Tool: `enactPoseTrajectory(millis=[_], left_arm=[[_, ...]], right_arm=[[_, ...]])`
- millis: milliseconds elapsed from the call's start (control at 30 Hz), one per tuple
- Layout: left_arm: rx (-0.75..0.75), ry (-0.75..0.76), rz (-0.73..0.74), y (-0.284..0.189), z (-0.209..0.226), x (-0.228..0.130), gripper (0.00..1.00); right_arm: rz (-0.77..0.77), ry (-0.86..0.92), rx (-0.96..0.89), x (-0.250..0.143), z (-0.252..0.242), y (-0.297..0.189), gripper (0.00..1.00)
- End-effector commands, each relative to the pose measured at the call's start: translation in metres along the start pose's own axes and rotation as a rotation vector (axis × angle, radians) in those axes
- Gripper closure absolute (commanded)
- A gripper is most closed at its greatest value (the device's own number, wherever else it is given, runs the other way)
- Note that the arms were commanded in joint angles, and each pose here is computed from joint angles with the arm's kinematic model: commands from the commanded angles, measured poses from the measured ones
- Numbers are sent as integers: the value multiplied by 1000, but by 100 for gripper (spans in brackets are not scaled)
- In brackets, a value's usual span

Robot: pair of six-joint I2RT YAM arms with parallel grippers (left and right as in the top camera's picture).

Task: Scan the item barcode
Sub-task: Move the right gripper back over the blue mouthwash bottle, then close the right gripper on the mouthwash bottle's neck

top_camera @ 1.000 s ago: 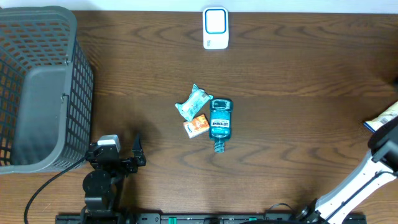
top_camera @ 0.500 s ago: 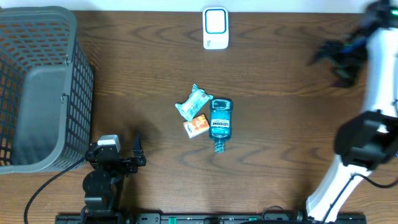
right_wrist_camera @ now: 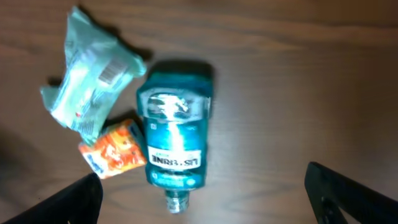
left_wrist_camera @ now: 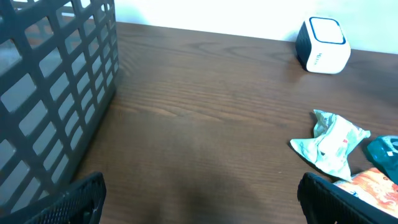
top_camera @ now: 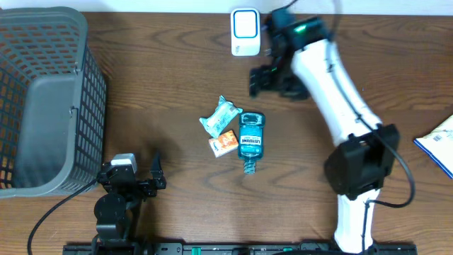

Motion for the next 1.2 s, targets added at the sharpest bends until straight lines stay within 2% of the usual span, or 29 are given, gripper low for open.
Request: enactPoseTrajectory(millis=[0, 133, 433, 733, 867, 933, 1167], left_arm=[[15, 10, 23, 3, 4, -10, 2], [15, 10, 23, 3, 4, -10, 2], [15, 10, 23, 3, 4, -10, 2], [15, 10, 23, 3, 4, -10, 2], [15, 10, 23, 3, 4, -10, 2], [15, 10, 23, 3, 4, -10, 2], [15, 10, 23, 3, 4, -10, 2]], right_arm=[[28, -67, -73, -15, 15, 27, 3], [29, -119, -76, -25, 33, 64, 1], [146, -53, -123, -62, 21, 104, 1], [111, -48, -89, -72, 17, 152, 1], [126, -27, -97, -80, 13, 159, 24], [131, -27, -99, -81, 12, 159, 32], [167, -21, -69, -88, 16, 158, 48]])
Point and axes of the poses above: each gripper's point midway between its finger pads, its own y axis out along the fingers, its own z axis along the line the jaws close on, x = y × z, the point moved 3 cm from there along -y, back along the fingers, and after that the axes turned 10 degrees about -y, right-handed, at the moved point
